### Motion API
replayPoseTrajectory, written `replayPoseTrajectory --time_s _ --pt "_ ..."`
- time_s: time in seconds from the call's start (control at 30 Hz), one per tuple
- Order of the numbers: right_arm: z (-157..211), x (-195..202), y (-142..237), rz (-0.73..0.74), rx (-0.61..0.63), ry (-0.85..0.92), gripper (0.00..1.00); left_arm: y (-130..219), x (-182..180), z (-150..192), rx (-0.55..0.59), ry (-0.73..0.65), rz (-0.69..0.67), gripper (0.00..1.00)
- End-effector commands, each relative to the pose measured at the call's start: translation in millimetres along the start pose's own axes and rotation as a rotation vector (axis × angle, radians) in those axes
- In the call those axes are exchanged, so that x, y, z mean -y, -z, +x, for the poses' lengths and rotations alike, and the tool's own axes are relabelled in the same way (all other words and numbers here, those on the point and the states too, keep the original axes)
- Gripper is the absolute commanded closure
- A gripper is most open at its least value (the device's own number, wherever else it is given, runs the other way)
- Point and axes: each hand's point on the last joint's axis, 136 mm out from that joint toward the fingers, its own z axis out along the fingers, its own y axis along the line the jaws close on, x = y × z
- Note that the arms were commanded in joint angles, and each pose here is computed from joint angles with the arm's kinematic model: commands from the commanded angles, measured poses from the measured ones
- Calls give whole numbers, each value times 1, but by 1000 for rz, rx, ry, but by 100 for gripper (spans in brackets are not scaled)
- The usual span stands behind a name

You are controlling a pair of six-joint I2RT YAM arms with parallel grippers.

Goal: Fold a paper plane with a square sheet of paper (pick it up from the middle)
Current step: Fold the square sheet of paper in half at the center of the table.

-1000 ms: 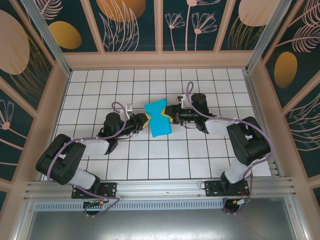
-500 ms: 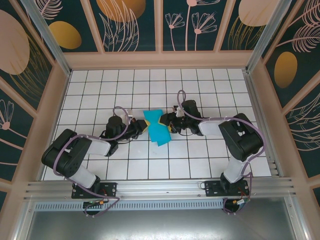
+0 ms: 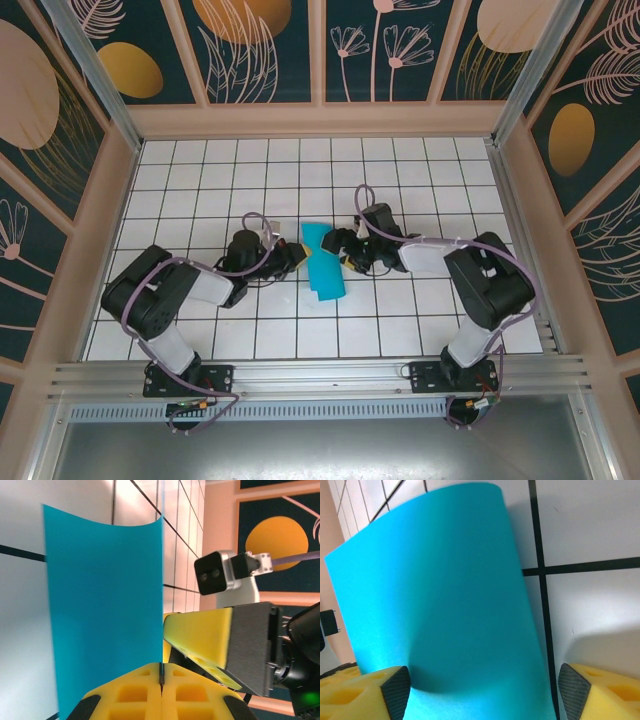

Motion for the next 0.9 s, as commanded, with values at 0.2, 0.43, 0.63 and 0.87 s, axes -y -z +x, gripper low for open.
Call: replayPoseTrajectory --time_s 0.2,0.43,0.63,0.87 --pt "-7 19 38 62 30 80 17 -26 -1 8 -25 -39 -14 100" --pt "6 31 33 72 -74 141 22 -31 -18 6 -18 -36 -89 100" --pt "5 32 21 72 -122 141 29 -36 -25 5 -39 -74 -147 100" --pt "5 35 12 86 -156 146 38 -37 -33 5 -43 -72 -173 100"
